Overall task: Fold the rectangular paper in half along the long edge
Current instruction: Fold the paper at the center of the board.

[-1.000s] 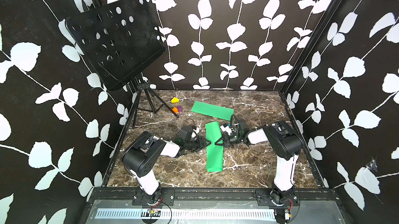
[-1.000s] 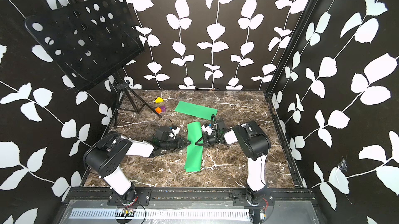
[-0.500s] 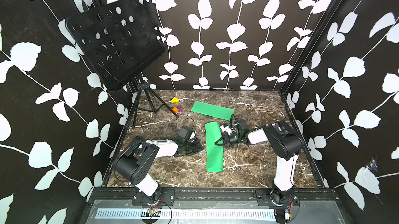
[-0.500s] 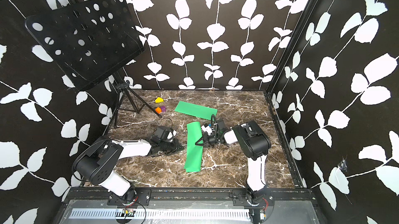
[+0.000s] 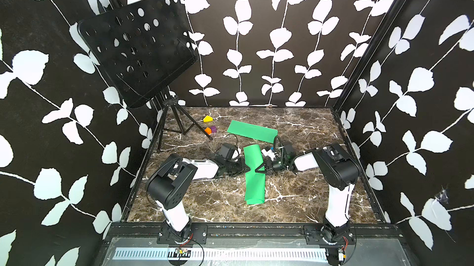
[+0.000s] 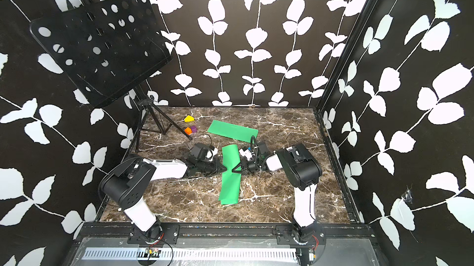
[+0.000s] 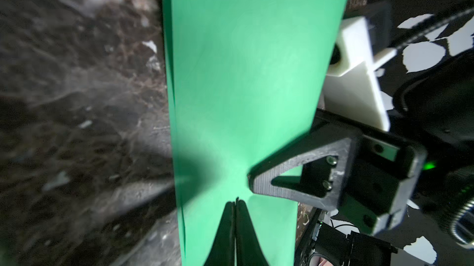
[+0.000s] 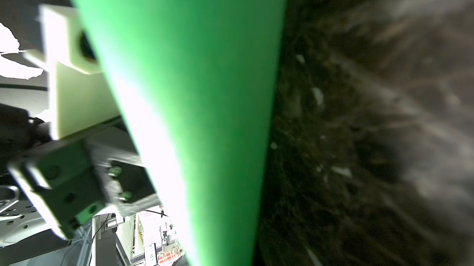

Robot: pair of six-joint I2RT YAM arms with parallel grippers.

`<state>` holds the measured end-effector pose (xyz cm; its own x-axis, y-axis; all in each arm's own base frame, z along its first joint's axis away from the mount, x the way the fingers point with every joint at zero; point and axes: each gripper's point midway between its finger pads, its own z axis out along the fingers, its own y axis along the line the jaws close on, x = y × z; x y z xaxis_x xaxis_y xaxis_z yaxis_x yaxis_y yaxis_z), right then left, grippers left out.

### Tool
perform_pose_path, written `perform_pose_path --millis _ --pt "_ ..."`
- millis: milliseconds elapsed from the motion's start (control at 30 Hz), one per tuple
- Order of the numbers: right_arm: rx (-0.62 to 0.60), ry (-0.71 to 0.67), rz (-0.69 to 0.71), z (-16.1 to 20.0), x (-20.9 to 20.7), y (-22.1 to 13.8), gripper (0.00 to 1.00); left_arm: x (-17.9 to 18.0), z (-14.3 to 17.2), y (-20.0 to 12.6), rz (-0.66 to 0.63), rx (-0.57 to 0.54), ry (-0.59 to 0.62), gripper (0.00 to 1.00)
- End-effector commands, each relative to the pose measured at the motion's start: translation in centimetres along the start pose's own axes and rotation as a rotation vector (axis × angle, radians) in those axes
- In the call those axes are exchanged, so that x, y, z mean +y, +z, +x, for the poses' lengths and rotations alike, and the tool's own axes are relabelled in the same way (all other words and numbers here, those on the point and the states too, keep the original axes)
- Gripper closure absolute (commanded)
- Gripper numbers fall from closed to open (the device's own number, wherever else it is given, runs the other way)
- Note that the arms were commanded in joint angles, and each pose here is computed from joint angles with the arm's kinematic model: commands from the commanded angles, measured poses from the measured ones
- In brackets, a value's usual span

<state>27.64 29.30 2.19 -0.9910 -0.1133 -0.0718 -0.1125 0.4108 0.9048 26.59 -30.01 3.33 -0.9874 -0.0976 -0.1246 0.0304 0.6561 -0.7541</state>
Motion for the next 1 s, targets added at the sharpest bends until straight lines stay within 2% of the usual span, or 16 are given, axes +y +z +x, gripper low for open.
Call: perform_pose_path --millis 0,200,267,467,600,833,900,967 --pt "0.027 0.099 0.103 2.0 -3.8 0.5 1.00 0.0 0.4 0.6 0.006 0.030 0.004 0.93" --pt "0.025 0.090 0.100 1.8 -3.3 0.4 0.99 4.0 2.8 0.4 -0.138 0.094 -0.020 0.93" --pt "0.021 0.086 0.100 1.7 -3.2 0.3 0.93 5.0 3.5 0.0 -0.181 0.106 -0.021 0.93" --pt "0.004 0.079 0.098 1.3 -2.7 -0.2 0.67 7.0 5.0 -0.6 -0.242 0.138 -0.033 0.95" --pt "-0.012 0.073 0.100 0.9 -2.5 -0.6 0.60 7.8 5.7 -0.6 -0.260 0.152 -0.039 0.98" --pt "-0.058 0.087 0.097 -0.1 -2.7 -1.4 0.63 8.7 6.3 -0.8 -0.286 0.162 -0.041 1.00" --pt "-0.068 0.087 0.097 -0.4 -2.7 -1.8 0.70 8.9 6.4 -0.7 -0.290 0.166 -0.042 1.00" --pt "-0.067 0.085 0.096 -0.5 -2.7 -1.8 0.81 9.1 6.5 -0.6 -0.293 0.171 -0.041 1.00"
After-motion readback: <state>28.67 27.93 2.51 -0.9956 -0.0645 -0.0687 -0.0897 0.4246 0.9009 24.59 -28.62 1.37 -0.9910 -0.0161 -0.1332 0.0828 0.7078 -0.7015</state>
